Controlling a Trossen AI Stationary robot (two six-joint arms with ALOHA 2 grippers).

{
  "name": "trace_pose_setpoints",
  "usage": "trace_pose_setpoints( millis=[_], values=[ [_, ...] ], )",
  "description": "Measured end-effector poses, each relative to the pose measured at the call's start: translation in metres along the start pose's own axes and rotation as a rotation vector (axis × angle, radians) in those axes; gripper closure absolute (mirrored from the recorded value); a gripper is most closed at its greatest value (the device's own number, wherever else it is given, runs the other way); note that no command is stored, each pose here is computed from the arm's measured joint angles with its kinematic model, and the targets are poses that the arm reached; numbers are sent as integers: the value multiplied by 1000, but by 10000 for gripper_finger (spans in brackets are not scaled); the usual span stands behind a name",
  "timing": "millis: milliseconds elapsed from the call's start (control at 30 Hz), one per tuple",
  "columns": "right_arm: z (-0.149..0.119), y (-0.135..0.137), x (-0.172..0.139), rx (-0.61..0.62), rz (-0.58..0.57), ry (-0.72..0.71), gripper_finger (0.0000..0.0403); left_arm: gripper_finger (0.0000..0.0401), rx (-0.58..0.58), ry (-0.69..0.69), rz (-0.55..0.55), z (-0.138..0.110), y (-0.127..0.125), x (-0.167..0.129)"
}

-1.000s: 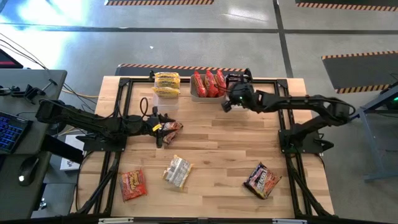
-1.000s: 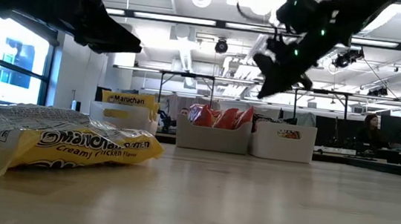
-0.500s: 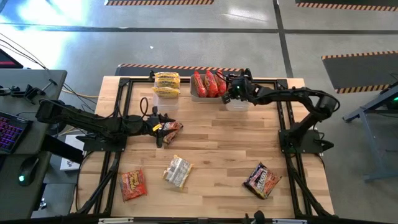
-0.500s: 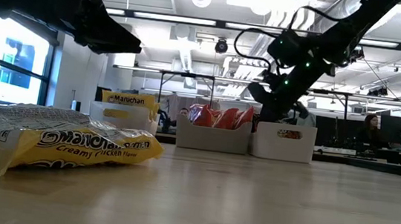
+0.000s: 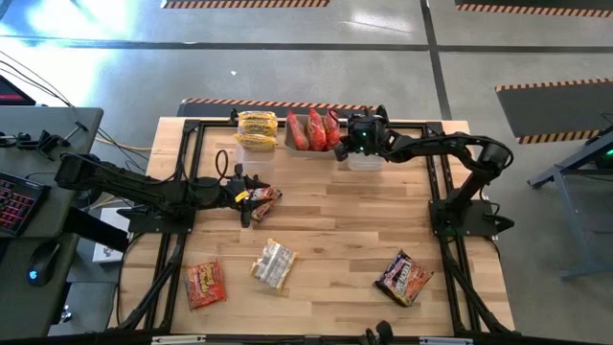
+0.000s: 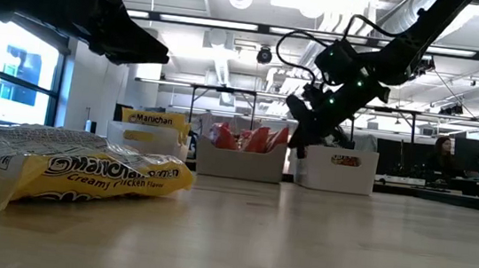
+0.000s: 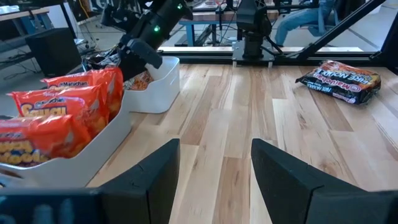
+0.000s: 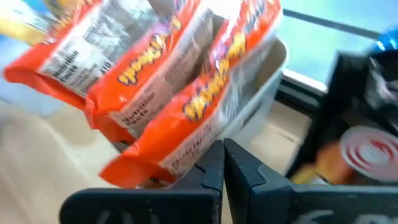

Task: Sort Maruchan noodles
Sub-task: Adjust the gray bin on the table, then put the top black noodle pack into the white bin

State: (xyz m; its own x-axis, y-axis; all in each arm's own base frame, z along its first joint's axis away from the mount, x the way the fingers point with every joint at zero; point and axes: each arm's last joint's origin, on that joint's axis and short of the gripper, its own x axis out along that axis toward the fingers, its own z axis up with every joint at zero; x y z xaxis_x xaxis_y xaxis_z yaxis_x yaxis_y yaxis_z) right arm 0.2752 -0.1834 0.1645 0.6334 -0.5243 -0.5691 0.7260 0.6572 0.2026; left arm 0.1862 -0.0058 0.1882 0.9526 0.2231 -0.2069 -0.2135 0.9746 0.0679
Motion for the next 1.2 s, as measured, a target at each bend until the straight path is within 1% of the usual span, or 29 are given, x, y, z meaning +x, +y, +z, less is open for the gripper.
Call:
trace_pose_setpoints(
  millis=[200,333,400,467,633,700,767,933,1033,1200],
  values=[
    [7,4,-1,-79,58,-58,403,213,-1,0,0,0,0,0],
    [14,14,-15,-200,76,-110,403,213,-25,5,-5,0,0,0],
    [13,21,-27,-267,84,-158,403,213,-39,9,-19,-1,-1,0],
    [2,25,-36,-302,86,-239,403,213,-55,17,-36,-2,-1,0],
    [-40,25,-55,-299,179,-412,403,213,-69,68,-42,-7,-2,0],
    [-51,30,-64,-307,226,-453,403,213,-68,110,-45,-9,-2,-1],
    [-56,36,-74,-320,271,-478,403,213,-55,168,-62,-8,-5,-1],
    [-53,54,-103,-378,336,-529,403,213,-42,309,-85,-2,-14,-4],
    [-50,60,-121,-392,335,-556,403,213,-55,375,-35,0,-16,-7],
    [-54,64,-141,-415,298,-523,403,210,-83,527,101,0,-12,-15]
  ],
)
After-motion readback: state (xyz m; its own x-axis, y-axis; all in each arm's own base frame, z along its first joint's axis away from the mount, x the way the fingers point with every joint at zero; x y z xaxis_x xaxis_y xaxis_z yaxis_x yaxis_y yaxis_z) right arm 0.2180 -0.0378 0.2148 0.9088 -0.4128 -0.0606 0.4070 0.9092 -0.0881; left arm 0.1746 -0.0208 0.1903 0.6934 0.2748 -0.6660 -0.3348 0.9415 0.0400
